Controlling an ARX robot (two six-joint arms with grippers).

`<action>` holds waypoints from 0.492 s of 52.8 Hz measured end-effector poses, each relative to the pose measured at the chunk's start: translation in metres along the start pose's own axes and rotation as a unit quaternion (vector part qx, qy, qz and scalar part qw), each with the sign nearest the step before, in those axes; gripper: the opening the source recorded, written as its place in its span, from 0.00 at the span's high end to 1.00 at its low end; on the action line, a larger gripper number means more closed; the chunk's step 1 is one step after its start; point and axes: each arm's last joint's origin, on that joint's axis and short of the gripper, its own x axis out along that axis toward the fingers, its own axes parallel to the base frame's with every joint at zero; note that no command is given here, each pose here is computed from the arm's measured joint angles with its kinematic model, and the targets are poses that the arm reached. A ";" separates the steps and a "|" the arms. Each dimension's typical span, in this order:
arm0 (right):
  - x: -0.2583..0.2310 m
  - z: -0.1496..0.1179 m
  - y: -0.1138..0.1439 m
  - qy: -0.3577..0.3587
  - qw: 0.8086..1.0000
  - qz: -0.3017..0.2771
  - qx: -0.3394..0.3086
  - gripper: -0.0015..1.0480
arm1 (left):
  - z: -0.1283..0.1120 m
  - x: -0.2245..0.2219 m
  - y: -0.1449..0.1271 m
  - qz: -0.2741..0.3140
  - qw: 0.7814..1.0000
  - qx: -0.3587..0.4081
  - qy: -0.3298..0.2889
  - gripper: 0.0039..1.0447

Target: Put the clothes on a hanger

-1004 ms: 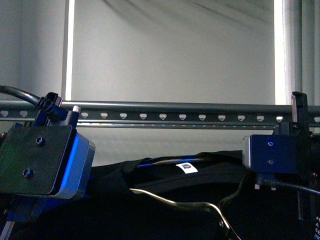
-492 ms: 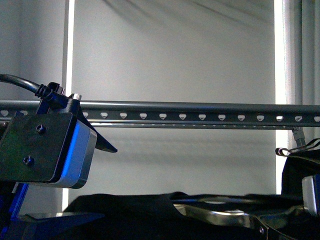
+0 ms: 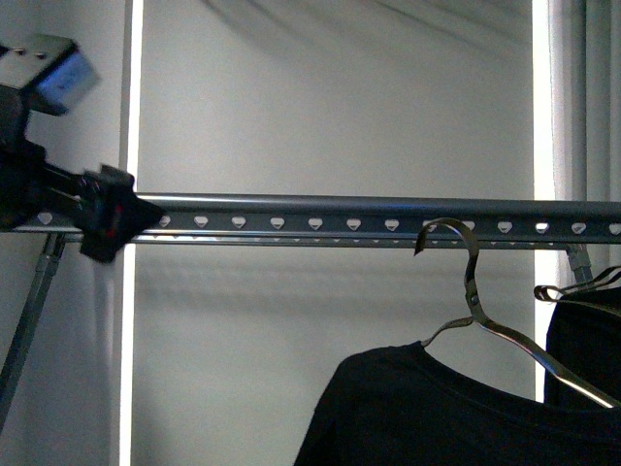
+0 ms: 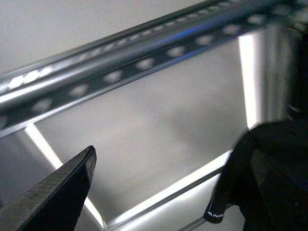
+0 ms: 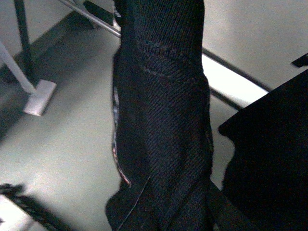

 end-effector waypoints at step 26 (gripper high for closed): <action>0.000 0.078 -0.040 -0.057 0.962 -0.005 0.268 0.95 | -0.034 -0.091 -0.018 0.123 0.978 -0.159 0.055 0.64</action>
